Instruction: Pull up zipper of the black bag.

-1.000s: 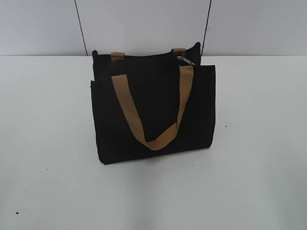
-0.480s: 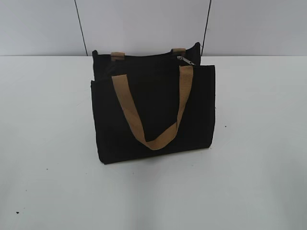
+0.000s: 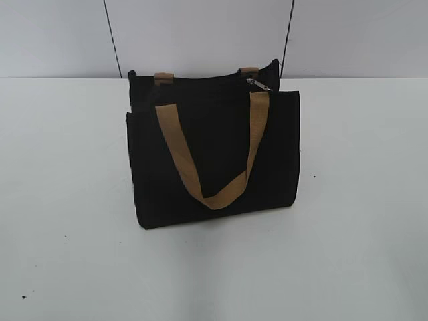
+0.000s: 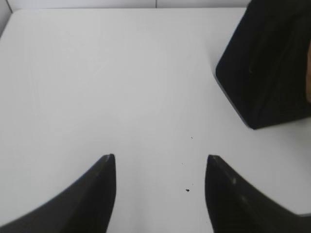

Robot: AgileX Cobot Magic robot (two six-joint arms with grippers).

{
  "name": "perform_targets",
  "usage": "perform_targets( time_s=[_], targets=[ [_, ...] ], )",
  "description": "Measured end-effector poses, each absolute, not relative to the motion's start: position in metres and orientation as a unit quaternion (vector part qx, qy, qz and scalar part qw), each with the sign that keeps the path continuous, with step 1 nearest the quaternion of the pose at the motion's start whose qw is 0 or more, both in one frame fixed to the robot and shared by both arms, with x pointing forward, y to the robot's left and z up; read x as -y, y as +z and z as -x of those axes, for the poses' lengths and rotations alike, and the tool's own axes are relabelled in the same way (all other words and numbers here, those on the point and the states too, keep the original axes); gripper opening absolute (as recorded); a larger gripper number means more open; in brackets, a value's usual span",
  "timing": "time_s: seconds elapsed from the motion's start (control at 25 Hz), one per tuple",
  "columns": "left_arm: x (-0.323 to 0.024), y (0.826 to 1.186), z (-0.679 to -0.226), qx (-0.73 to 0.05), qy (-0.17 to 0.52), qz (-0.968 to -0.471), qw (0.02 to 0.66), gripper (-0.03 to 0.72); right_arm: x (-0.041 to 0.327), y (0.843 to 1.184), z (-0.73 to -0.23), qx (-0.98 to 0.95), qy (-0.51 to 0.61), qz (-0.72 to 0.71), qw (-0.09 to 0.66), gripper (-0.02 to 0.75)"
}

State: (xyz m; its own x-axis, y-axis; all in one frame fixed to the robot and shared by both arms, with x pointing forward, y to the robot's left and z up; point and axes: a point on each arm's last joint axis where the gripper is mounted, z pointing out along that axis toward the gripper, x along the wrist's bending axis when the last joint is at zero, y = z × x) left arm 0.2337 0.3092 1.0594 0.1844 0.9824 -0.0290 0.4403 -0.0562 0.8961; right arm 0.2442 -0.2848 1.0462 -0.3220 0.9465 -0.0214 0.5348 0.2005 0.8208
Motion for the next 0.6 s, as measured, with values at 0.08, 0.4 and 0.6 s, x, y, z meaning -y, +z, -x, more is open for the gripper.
perform_targets(
  time_s=[0.08, 0.4, 0.6],
  targets=[
    [-0.309, 1.059, -0.231, -0.562, 0.34, -0.633, 0.41, 0.44, 0.286, 1.046, -0.239, -0.708, 0.377, -0.518, 0.296, 0.345],
    [-0.309, 1.059, -0.23, -0.592, 0.362, -0.603, 0.395, 0.438, 0.286, 1.046, -0.231, -0.684, 0.386, -0.527, 0.325, 0.345],
    [-0.309, 1.059, -0.23, -0.592, 0.362, -0.603, 0.395, 0.438, 0.286, 1.046, -0.231, -0.683, 0.386, -0.528, 0.325, 0.345]
  ],
)
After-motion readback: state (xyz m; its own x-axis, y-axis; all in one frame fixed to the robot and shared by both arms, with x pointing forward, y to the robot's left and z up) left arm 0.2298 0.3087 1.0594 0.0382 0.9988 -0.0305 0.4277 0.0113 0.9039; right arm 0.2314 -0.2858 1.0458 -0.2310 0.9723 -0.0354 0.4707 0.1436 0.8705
